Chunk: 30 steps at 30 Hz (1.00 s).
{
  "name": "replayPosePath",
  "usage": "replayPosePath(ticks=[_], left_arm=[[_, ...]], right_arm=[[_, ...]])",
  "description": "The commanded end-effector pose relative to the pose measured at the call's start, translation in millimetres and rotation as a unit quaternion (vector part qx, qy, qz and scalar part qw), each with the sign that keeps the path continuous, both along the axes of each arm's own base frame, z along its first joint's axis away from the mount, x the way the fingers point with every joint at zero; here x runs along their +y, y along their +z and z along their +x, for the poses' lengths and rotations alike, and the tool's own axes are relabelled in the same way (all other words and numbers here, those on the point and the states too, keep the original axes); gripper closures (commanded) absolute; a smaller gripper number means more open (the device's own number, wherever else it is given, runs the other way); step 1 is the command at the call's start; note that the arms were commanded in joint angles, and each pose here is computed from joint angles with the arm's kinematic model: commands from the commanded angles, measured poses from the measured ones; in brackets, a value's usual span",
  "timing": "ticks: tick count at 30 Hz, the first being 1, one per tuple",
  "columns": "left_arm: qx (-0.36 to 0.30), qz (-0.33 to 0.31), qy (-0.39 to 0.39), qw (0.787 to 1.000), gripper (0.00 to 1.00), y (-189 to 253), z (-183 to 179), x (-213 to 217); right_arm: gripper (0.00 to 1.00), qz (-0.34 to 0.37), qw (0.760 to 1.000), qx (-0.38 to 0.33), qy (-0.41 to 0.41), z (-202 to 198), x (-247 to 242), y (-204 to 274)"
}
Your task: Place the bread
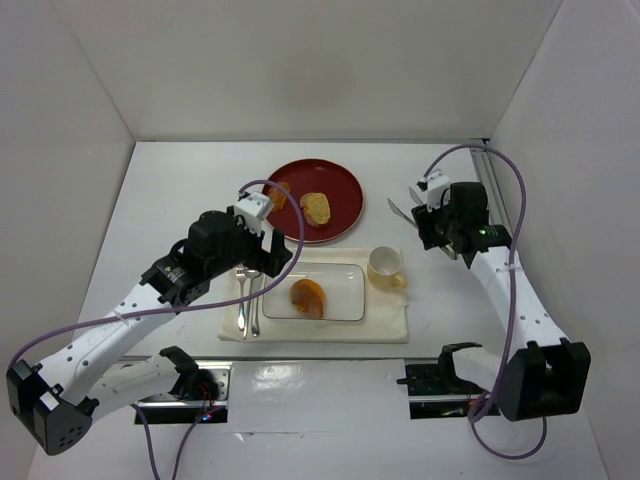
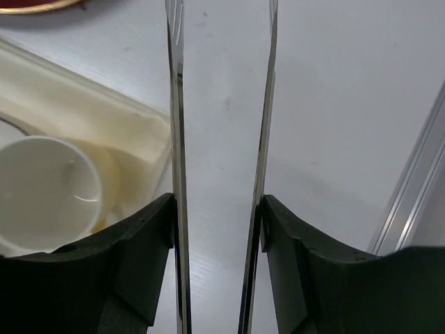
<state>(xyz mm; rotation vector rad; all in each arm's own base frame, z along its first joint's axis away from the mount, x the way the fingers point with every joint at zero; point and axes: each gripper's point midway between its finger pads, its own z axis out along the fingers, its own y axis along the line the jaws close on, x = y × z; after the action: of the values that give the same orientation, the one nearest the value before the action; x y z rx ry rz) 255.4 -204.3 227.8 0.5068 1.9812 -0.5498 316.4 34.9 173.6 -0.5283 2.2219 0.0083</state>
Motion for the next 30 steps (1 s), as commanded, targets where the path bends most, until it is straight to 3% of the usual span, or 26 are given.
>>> replayPosePath(ticks=[1, 11, 21, 30], left_arm=[[-0.034, -0.015, -0.01, 0.999, 0.0, 15.1, 1.5, -3.7], [-0.034, -0.015, -0.01, 0.999, 0.0, 15.1, 1.5, -3.7], [-0.036, -0.019, -0.014, 0.999, 0.0, 18.0, -0.6, -4.2], [-0.036, -0.019, -0.014, 0.999, 0.0, 18.0, -0.6, -4.2]], right_arm=[[0.4, -0.011, 0.997, -0.047, -0.066, 29.4, -28.9, 2.1], [0.4, 0.019, 0.989, 0.038, -0.145, 44.6, -83.8, -67.9], [0.4, 0.038, 0.978, 0.135, -0.153, 30.3, -89.8, -123.6], [0.26, 0.079, 0.966, 0.196, -0.147, 18.6, -89.2, -144.1]])
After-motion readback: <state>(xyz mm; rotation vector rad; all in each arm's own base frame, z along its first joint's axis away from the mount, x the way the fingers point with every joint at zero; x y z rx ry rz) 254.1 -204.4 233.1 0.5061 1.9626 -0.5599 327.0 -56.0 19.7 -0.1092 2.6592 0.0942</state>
